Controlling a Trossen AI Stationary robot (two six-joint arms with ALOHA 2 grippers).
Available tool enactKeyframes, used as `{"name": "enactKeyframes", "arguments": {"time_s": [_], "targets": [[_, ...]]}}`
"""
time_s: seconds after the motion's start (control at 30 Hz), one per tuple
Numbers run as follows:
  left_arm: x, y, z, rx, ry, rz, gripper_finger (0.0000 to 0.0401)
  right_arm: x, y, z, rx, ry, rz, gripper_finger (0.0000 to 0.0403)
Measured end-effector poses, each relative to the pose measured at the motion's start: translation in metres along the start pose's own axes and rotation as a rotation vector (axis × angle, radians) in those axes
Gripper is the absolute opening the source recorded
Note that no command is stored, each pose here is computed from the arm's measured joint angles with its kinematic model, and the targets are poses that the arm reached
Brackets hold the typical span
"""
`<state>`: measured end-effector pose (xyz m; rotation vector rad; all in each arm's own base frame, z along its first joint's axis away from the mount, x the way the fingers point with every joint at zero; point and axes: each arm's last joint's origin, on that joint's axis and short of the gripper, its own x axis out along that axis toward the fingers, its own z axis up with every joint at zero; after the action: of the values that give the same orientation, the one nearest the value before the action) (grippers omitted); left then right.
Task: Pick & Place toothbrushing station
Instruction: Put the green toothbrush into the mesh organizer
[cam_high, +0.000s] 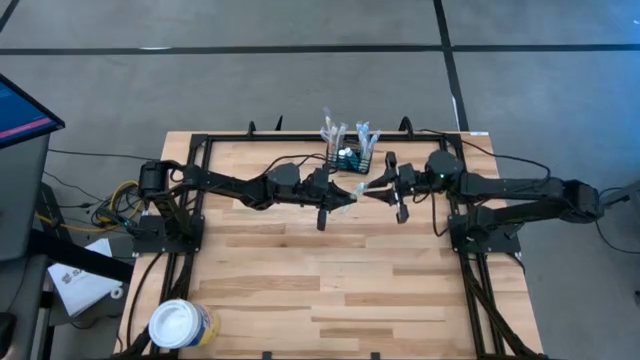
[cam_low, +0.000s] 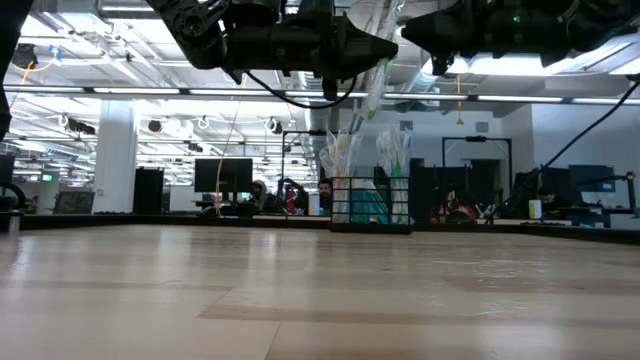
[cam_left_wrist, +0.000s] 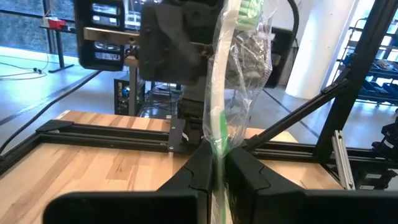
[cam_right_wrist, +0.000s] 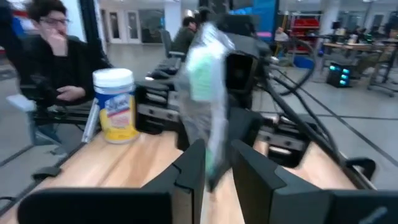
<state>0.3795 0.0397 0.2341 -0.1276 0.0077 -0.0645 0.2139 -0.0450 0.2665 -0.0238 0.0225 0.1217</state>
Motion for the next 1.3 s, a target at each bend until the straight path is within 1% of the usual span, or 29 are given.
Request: {"name": "enactKeyframes", "arguments": {"time_s": [0.1,0.23,0.53,0.7,0.87,1.0,1.17,1.3], "targets": [[0.0,0.0,0.0,0.023,0.0,0.0,0.0014,0.0,0.001,0.002,0.001,-0.014,0.024,0.0071],[0.0,0.0,0.0,0.023,0.0,0.0,0.0014,0.0,0.001,0.001,0.007,-0.011,0.024,0.0077],[0.0,0.0,0.0,0.023,-0.001,0.006,0.0014,0.0,0.001,0.001,0.01,-0.011,0.019,0.0121],[0.0,0.001,0.001,0.024,-0.016,0.053,0.0014,0.0,0.001,0.002,-0.004,-0.014,0.017,0.0135],[0.0,-0.001,0.003,0.035,-0.042,0.051,0.0014,0.0,0.0,0.001,-0.006,-0.013,0.015,0.0136],[0.001,-0.006,0.003,0.077,-0.046,0.051,0.0014,0.006,-0.002,-0.003,-0.007,-0.014,0.015,0.0133],[0.001,-0.008,0.003,0.079,-0.047,0.072,0.0014,0.018,-0.006,-0.012,0.002,-0.014,0.015,0.0135],[0.003,-0.007,-0.001,0.078,-0.035,0.079,0.0014,0.023,-0.008,-0.012,0.009,-0.012,0.018,0.0134]]}}
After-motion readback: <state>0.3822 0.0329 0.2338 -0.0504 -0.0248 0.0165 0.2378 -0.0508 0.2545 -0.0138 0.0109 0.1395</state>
